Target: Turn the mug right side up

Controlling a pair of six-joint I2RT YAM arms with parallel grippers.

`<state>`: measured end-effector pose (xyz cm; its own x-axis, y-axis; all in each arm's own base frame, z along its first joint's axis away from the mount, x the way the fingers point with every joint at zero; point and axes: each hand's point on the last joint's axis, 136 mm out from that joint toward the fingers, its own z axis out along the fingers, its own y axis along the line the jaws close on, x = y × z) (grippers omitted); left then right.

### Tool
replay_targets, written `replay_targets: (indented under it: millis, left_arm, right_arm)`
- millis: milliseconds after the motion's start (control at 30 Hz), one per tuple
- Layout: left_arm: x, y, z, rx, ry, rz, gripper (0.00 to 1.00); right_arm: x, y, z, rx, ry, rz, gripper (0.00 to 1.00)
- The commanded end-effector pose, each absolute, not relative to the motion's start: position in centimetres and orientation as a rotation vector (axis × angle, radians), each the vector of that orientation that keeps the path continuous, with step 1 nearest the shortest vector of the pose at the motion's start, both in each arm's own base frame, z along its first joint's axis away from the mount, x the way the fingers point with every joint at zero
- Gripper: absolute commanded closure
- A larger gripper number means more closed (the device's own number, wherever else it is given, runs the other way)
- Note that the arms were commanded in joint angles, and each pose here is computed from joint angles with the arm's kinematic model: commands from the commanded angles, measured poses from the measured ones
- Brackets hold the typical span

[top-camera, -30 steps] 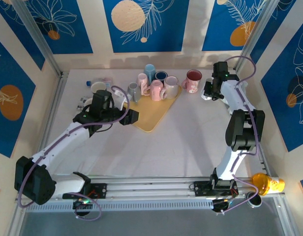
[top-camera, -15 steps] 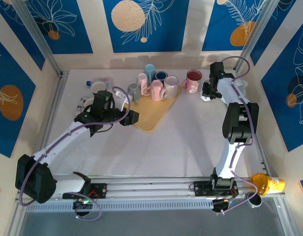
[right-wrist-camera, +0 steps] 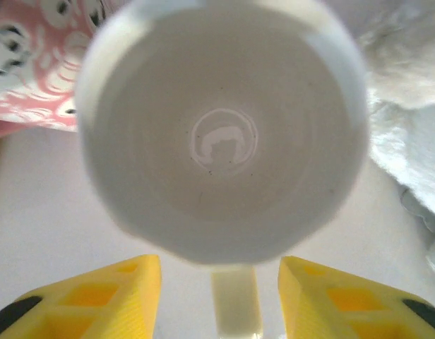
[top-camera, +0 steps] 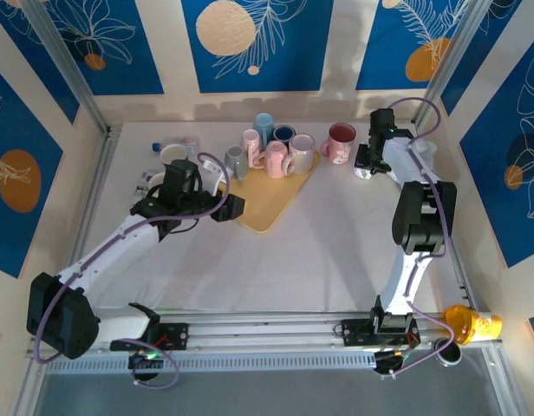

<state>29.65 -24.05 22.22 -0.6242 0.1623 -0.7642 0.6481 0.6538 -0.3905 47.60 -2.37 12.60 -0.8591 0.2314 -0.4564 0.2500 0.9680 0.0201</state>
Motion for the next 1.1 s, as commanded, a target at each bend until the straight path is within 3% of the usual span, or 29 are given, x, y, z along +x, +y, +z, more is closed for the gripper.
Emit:
replay_targets:
  millis: [0,200,500,833,1067]
  left_arm:
    - [29.6,-23.5,23.0,0.598,2.140,-0.885,0.43]
    - [30.4,-23.3,23.7,0.533,2.116,-0.876,0.43]
    - [31.9,-23.1,23.7,0.455,2.113,-0.850,0.43]
    - [36.6,-21.7,19.5,0.255,2.376,-0.622,0.44]
    - [42.2,-21.4,16.1,0.031,2.488,-0.454,0.47]
  right_arm:
    - [45.6,-1.6,19.6,0.358,2.509,-0.021,0.48]
    - [40.5,2.3,24.1,0.293,2.411,0.171,0.47]
    - [36.2,10.4,24.4,0.250,2.438,0.706,0.50]
    - [36.6,12.1,22.5,0.313,2.496,0.784,0.50]
    - [37.0,12.1,21.8,0.357,2.542,0.735,0.50]
